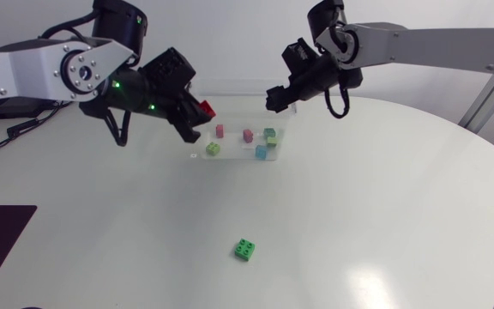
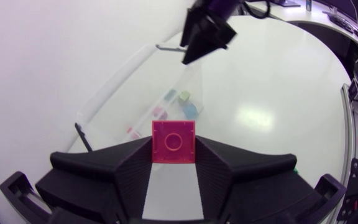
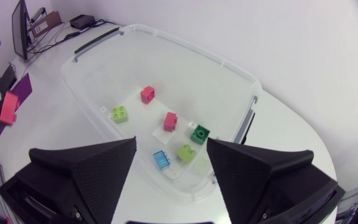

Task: Place the duplo bricks in the container

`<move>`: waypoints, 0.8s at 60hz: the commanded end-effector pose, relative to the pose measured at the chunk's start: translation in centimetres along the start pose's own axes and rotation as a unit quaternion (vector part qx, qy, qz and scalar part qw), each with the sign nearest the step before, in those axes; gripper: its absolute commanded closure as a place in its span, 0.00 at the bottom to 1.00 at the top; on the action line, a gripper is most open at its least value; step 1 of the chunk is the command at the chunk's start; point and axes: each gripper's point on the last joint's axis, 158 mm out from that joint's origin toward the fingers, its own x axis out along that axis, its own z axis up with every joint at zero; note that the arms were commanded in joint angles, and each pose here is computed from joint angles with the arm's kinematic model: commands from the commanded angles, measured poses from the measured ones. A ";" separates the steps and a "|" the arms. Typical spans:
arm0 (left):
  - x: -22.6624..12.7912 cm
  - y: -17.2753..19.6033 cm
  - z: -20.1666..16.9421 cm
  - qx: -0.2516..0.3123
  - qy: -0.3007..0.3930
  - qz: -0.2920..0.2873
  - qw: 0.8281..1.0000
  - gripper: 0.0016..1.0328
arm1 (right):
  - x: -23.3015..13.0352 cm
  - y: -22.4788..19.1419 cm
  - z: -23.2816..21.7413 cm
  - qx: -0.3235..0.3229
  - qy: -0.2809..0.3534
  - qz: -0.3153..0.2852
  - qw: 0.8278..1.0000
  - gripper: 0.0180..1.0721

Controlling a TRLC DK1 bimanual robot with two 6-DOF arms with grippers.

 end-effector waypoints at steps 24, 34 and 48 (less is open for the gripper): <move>7.4 7.8 3.0 -0.082 -0.036 0.046 0.995 0.70 | -7.1 8.6 -9.3 -0.082 0.037 0.055 0.994 0.17; 9.6 9.8 3.2 -0.089 -0.037 0.064 0.993 0.70 | -7.0 11.3 -13.6 -0.100 0.068 0.083 0.989 0.17; 12.1 10.7 3.0 -0.101 -0.029 0.066 0.992 0.33 | -6.0 15.6 -17.6 -0.128 0.110 0.123 0.978 0.17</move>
